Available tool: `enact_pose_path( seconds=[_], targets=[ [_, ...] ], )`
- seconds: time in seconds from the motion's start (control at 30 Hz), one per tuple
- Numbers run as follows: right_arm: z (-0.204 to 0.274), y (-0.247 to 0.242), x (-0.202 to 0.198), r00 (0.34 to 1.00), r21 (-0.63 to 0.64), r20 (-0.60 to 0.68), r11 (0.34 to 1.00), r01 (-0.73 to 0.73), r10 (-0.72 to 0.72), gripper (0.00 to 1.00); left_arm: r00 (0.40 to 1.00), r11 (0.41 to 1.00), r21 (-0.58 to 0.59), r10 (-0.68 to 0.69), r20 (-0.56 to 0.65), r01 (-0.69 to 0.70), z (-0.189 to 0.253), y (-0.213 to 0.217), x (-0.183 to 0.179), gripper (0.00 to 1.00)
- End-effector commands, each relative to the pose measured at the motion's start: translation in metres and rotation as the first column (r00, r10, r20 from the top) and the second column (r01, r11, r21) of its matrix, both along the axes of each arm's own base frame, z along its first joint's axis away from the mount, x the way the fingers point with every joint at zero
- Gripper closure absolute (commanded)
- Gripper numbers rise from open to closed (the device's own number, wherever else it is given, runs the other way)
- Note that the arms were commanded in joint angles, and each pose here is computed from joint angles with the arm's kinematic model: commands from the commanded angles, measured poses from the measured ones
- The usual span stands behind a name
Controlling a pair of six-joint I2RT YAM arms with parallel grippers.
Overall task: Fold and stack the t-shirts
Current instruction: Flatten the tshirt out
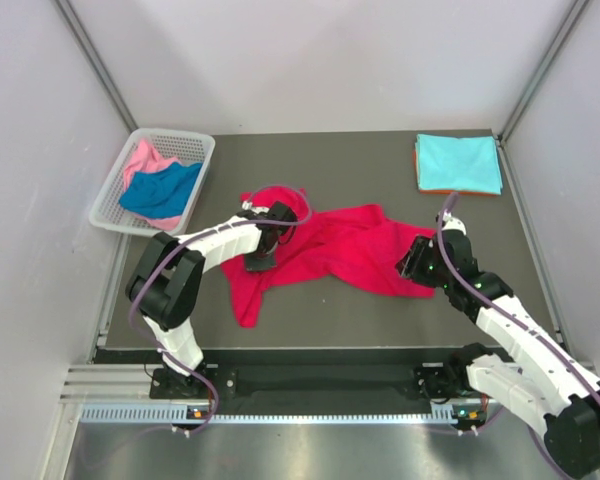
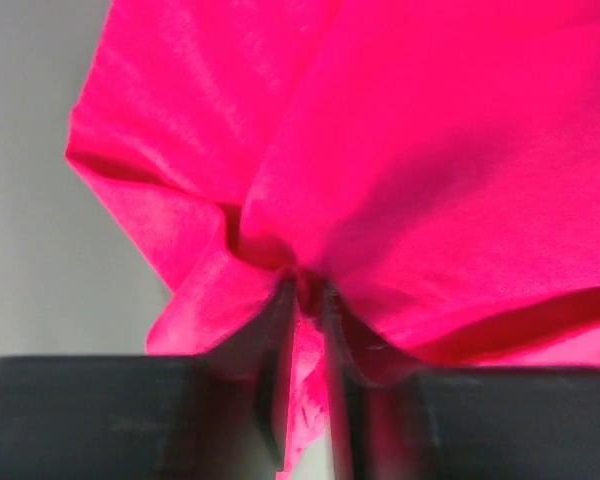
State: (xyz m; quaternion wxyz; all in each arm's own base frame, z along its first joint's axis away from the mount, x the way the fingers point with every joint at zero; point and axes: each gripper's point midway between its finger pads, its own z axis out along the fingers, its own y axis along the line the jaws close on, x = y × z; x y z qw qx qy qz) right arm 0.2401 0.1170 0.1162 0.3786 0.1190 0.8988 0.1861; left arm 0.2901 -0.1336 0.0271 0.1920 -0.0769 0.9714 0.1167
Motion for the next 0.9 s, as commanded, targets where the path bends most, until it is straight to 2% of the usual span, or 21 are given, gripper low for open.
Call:
enact_pose_path(
  seconds=[0.0, 0.13, 0.33, 0.43, 0.47, 0.6, 0.63, 0.7, 0.73, 0.83, 0.87],
  targets=[
    [0.01, 0.006, 0.007, 0.998, 0.005, 0.05, 1.0, -0.026, 0.026, 0.57, 1.0, 1.0, 0.023, 0.014, 0.027, -0.015, 0.016, 0.002, 0.005, 0.85],
    [0.004, 0.007, 0.008, 1.0, 0.012, 0.022, 1.0, -0.012, 0.012, 0.57, 0.999, 0.999, 0.047, 0.02, 0.048, -0.022, 0.036, 0.008, 0.006, 1.0],
    [-0.009, 0.003, 0.01, 0.998, 0.004, -0.041, 0.999, 0.052, -0.052, 0.56, 0.987, 1.0, 0.008, 0.011, 0.162, -0.013, 0.092, 0.013, 0.008, 1.0],
    [-0.013, -0.011, 0.017, 0.986, -0.045, -0.069, 0.987, 0.151, -0.154, 0.55, 0.978, 1.0, -0.013, 0.013, 0.209, -0.011, 0.114, 0.02, 0.0, 1.0],
    [-0.011, -0.019, 0.023, 0.976, -0.057, -0.058, 0.977, 0.207, -0.21, 0.55, 0.972, 1.0, -0.028, 0.014, 0.234, -0.008, 0.124, 0.022, -0.004, 1.0],
    [0.001, -0.023, 0.053, 0.956, -0.082, -0.049, 0.955, 0.285, -0.289, 0.54, 0.964, 0.997, -0.074, 0.013, 0.266, 0.007, 0.13, 0.028, -0.017, 1.0],
    [0.016, -0.021, 0.067, 0.952, -0.075, -0.021, 0.95, 0.302, -0.304, 0.54, 0.962, 0.996, -0.084, 0.009, 0.271, 0.014, 0.131, 0.028, -0.02, 1.0],
    [0.002, -0.03, 0.079, 0.927, -0.152, -0.066, 0.922, 0.357, -0.37, 0.55, 0.959, 0.996, -0.089, 0.007, 0.283, 0.019, 0.135, 0.032, -0.025, 1.0],
    [0.014, -0.031, 0.093, 0.915, -0.147, -0.052, 0.909, 0.39, -0.4, 0.56, 0.957, 0.997, -0.079, 0.006, 0.29, 0.018, 0.138, 0.036, -0.026, 1.0],
    [-0.013, -0.058, 0.104, 0.811, -0.271, -0.158, 0.814, 0.513, -0.563, 0.59, 0.95, 0.994, -0.103, -0.005, 0.312, 0.039, 0.145, 0.036, -0.029, 1.0],
    [-0.016, -0.069, 0.108, 0.758, -0.269, -0.184, 0.774, 0.573, -0.625, 0.61, 0.946, 0.991, -0.124, -0.008, 0.324, 0.051, 0.148, 0.034, -0.031, 1.0]
  ],
)
